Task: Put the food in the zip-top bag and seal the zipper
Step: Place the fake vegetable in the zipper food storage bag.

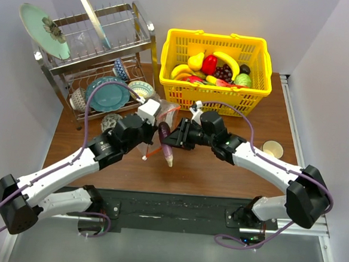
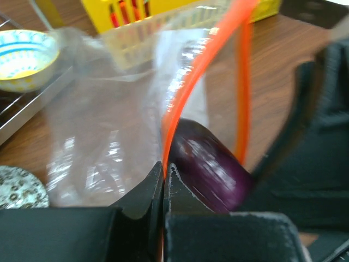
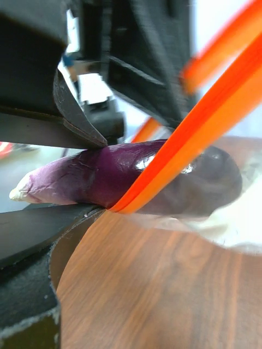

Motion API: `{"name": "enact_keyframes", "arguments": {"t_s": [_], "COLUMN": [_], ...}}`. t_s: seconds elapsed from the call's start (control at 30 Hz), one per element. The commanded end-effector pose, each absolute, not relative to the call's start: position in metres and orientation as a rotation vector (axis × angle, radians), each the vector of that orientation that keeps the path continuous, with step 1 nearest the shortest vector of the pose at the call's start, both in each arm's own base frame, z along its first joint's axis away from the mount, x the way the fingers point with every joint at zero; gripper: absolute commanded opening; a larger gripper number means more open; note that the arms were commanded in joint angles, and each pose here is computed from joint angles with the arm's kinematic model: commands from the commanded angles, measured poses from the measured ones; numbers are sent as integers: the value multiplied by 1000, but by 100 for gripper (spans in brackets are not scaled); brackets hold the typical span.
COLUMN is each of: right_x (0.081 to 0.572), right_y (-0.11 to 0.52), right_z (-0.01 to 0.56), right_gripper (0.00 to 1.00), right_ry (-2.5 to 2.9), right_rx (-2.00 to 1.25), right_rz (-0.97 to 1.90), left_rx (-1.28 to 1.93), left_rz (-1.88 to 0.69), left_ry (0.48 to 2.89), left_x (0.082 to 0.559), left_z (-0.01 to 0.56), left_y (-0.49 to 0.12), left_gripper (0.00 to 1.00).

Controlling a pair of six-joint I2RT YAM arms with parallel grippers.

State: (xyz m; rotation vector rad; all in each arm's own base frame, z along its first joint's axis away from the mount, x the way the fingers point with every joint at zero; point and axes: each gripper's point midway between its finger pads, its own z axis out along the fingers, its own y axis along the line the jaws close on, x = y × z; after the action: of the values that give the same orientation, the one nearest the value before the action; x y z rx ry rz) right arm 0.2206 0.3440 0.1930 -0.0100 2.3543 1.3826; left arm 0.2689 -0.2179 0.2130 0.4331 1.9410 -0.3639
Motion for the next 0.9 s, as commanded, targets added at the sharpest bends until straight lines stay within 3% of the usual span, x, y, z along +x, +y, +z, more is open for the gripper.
{"name": "enact_keyframes", "arguments": {"t_s": [0.0,0.27,0.3,0.4,0.43,0.5,0.67,0.87], "right_x": [254,284,287,290,289,288,279,264], "right_y": [348,345,348,349,348,347,336,312], "right_z": [223,242,249,252,251,250,249,264], "right_gripper": [8,14,23,34,45,56,76,74], "right_ry": [2150,2003,1988,1991,1999,2006,2040,2049], "right_rx": [222,393,380,348,336,311,263,155], "right_rz": [1443,1436,1442,1396,1374,1355,1280,1159], "left_rx": [500,634,640,645,645,631,585,561], "left_rz": [-534,-656,-663,-666,-671,-678,-688,-632], "left_ry": [1837,1888,1893,1907,1905,1902,1931,1958], "left_x": [260,245,244,244,243,243,247,258], "left_z": [237,221,220,219,220,224,224,226], "left_y": [-241,-266,-268,-269,-269,-269,-266,-262], "left_gripper": [0,0,0,0,0,0,0,0]}}
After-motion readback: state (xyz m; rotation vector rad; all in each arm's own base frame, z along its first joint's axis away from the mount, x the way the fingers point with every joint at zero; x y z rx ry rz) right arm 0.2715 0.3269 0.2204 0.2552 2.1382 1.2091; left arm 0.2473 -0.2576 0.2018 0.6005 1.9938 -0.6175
